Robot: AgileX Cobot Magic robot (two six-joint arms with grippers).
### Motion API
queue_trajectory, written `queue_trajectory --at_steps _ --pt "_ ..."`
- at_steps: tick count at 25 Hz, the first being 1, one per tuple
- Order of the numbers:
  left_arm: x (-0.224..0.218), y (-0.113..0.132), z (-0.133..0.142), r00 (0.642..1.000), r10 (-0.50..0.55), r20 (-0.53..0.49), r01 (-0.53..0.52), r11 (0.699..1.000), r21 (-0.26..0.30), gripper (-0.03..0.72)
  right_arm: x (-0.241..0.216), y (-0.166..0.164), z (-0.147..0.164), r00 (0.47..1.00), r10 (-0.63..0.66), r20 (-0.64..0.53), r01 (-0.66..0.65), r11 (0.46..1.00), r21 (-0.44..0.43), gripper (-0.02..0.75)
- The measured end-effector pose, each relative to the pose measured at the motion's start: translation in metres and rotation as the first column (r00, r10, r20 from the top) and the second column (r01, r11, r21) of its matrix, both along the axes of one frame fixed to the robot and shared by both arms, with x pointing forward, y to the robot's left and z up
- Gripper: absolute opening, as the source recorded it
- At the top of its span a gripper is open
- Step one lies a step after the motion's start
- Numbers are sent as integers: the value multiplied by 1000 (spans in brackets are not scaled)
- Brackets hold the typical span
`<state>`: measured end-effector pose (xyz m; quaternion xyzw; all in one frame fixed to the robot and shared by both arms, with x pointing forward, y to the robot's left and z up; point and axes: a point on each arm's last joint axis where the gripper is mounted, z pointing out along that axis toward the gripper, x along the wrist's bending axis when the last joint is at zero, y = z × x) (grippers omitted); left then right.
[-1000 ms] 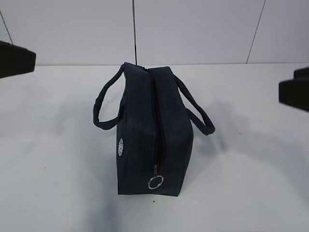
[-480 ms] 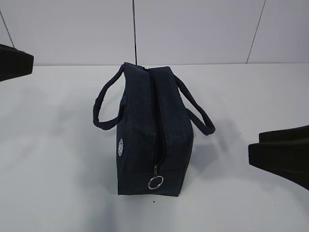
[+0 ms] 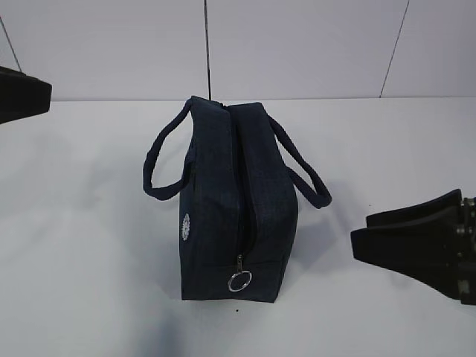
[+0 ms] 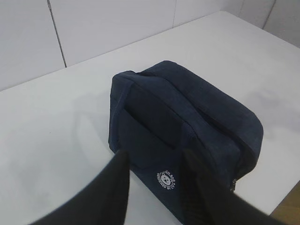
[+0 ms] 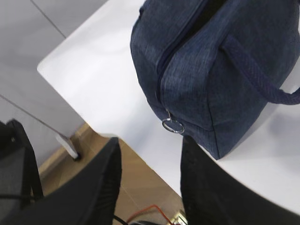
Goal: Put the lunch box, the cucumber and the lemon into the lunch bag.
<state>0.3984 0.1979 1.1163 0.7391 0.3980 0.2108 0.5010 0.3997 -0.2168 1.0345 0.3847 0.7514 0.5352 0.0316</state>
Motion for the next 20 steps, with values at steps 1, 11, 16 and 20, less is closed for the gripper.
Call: queue_trajectory --at_steps 1,11,16,20 --pt "0 0 0 1000 0 0 0 1000 0 238 2 1 -3 1000 15 -2 -15 1000 -9 316" --pt "0 0 0 1000 0 0 0 1000 0 238 26 7 -38 985 96 -145 -98 995 -7 330" --pt "2 -1 -2 1000 0 -10 0 1000 5 238 41 14 -51 962 188 -198 -180 982 56 365" --pt "3 -1 -2 1000 1 -9 -1 1000 5 238 50 20 -61 939 291 -181 -271 954 126 372"
